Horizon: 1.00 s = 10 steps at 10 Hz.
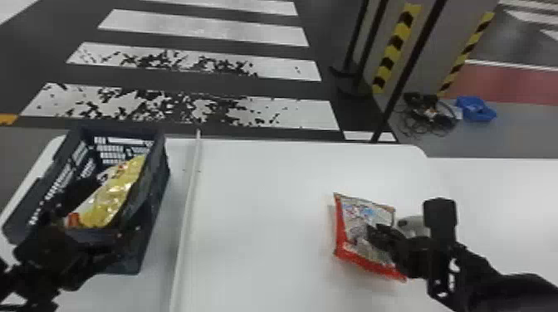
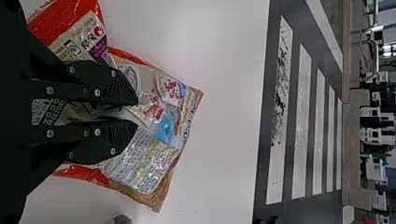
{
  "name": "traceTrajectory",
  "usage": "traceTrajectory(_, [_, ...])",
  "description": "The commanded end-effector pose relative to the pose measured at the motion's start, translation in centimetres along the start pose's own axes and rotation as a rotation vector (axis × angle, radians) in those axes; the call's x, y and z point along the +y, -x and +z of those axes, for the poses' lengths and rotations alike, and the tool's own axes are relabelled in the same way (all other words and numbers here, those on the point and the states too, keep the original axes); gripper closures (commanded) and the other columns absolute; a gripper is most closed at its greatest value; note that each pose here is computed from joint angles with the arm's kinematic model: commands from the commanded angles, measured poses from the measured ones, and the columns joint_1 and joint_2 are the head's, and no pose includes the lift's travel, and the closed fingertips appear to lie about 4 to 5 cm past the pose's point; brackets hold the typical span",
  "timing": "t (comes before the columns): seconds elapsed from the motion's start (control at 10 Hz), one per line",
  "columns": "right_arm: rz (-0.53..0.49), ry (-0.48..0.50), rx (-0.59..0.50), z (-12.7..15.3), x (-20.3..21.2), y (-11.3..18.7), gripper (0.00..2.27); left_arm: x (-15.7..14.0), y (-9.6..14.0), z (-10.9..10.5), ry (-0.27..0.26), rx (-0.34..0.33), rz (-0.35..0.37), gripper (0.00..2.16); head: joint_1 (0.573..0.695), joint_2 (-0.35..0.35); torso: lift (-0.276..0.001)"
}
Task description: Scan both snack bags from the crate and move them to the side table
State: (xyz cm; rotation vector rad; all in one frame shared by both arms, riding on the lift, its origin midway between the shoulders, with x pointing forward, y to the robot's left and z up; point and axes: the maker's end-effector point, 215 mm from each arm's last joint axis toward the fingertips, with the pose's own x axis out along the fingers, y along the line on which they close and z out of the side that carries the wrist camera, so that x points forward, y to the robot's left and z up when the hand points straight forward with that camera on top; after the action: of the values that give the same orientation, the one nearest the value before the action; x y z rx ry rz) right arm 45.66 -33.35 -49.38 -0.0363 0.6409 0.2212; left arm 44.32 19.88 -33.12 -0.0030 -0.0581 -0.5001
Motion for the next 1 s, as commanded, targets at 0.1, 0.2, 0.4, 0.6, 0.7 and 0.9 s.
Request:
traceTrajectory(0.1, [0.022,-0.016,0.015,-0.3,-0.2,0.7,2.24,-0.1,0.2,-0.1,0.005,0.0,0.003,0.08,0.695,-0.167,-0.095])
traceTrajectory(0.2, [0.024,-0.022,0.01,-0.3,-0.2,1.1,2.24,-0.2,0.3,0.2,0.004,-0.013,0.002,0.08,0.695,-0.17,-0.095])
traceTrajectory(0.4, [0.033,-0.036,-0.024,1.7,-0.3,2.8,2.24,-0.2,0.4,0.6,0.0,-0.021,0.002,0.08,0.695,-0.175,-0.095])
traceTrajectory(0.6, [0.074,-0.034,-0.085,5.1,0.7,6.1,2.24,-0.2,0.4,0.7,-0.001,-0.024,0.004,0.08,0.695,-0.178,-0.095])
traceTrajectory(0.7, [0.074,-0.01,-0.101,6.6,0.9,8.0,2.24,-0.4,0.4,0.7,0.0,-0.026,0.002,0.08,0.695,-0.176,-0.095])
traceTrajectory(0.9, [0.088,0.019,-0.101,8.9,0.3,10.8,2.24,-0.5,0.5,0.2,0.001,-0.017,0.003,0.08,0.695,-0.175,-0.095])
